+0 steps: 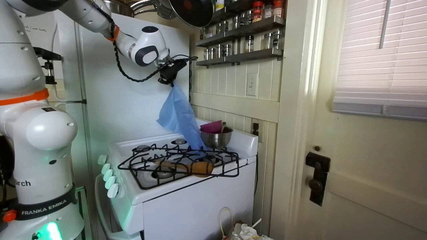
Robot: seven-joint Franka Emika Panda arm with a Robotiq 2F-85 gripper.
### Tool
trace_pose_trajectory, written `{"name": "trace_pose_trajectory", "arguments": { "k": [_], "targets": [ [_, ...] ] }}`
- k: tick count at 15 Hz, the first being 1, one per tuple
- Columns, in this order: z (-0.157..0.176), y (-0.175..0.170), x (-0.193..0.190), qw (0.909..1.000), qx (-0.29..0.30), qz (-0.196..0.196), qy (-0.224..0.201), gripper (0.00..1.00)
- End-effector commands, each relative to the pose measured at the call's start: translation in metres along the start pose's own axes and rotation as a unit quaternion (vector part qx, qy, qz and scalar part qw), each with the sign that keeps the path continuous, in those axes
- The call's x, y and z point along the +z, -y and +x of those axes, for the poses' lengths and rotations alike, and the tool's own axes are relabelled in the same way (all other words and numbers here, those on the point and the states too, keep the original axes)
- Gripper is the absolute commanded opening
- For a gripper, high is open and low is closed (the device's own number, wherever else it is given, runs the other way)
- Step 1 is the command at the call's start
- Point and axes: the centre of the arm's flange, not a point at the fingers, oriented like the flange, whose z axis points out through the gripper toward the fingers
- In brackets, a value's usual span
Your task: Use the blue towel to wipe the stove
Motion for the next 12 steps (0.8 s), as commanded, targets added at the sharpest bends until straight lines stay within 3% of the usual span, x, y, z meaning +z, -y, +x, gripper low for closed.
{"name": "trace_pose_trajectory", "arguments": {
  "k": [1, 12],
  "targets": [
    [-0.0009, 0.0010, 0.0035, 1.0000, 0.008, -0.001, 0.005, 0.01],
    [0.0057, 0.0018, 0.0118, 0.9998, 0.017, -0.009, 0.011, 0.00]
  ]
}}
